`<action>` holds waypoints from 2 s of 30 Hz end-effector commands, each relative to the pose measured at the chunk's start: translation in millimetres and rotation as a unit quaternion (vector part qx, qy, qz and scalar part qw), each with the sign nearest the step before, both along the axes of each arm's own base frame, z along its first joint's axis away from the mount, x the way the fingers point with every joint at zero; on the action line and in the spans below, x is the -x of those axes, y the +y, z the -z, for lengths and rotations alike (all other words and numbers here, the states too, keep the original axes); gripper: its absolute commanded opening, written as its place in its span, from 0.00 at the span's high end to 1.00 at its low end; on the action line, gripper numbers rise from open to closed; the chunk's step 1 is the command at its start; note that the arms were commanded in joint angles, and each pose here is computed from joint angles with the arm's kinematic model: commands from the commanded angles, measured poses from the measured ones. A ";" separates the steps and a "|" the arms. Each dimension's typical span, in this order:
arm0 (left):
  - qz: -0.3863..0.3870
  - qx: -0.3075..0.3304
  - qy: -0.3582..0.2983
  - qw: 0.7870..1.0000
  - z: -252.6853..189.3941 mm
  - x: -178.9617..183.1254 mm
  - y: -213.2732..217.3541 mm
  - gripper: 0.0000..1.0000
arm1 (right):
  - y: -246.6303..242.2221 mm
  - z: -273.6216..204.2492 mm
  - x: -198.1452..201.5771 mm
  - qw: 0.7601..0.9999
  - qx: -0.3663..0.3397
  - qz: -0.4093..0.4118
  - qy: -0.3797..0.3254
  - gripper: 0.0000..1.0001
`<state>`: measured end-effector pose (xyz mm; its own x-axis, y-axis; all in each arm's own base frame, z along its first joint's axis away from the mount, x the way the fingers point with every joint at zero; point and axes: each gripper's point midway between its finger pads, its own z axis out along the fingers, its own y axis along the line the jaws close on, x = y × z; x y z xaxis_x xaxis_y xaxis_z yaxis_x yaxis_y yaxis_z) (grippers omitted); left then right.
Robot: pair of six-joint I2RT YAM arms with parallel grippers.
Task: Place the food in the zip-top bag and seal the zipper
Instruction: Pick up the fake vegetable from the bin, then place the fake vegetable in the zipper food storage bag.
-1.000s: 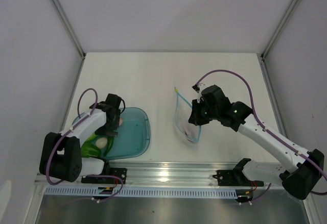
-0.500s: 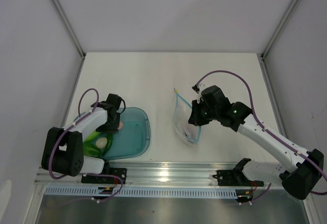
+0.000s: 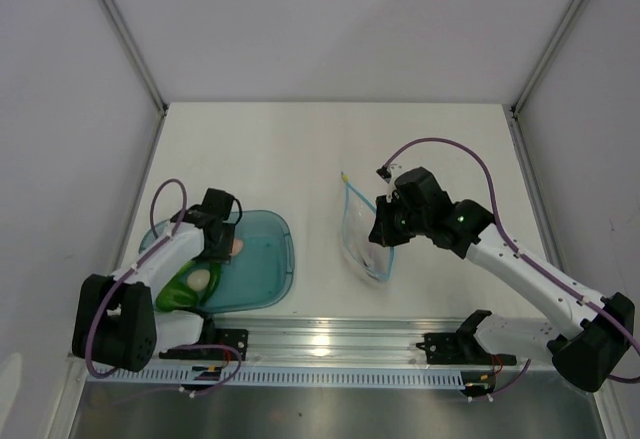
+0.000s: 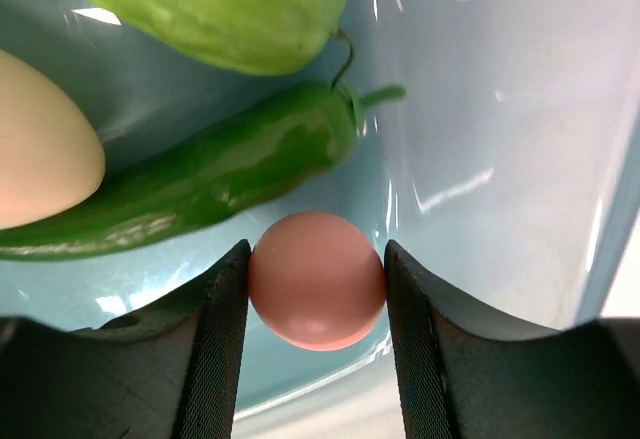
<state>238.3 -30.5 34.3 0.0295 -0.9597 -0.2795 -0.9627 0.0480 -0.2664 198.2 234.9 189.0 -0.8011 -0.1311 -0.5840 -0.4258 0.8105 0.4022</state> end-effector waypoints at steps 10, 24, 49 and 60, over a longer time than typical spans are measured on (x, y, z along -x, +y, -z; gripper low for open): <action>0.220 0.027 -0.165 0.961 -72.6 10.2 -47.1 1.00 | 2.9 -9.7 -4.6 1.000 -0.016 0.004 -0.014 1.00; 0.571 0.004 -0.530 0.627 -279.2 27.0 -180.8 1.00 | 9.0 -7.4 -10.0 1.000 -0.014 0.007 -0.004 1.00; 0.718 -0.082 -0.487 0.491 -269.8 37.9 -319.4 0.89 | 8.5 -14.2 -11.0 1.000 -0.014 0.010 -0.010 1.00; 0.714 -0.097 -0.472 0.508 -259.5 33.4 -312.5 0.12 | 6.4 -12.8 -10.2 1.000 -0.014 0.012 -0.009 1.00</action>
<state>204.0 -346.5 287.5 -0.4780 -0.1286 -0.8689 0.6419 0.6241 -0.4455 204.3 240.3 183.9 -0.8137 -0.1274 -0.5672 -0.4098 0.8178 0.4042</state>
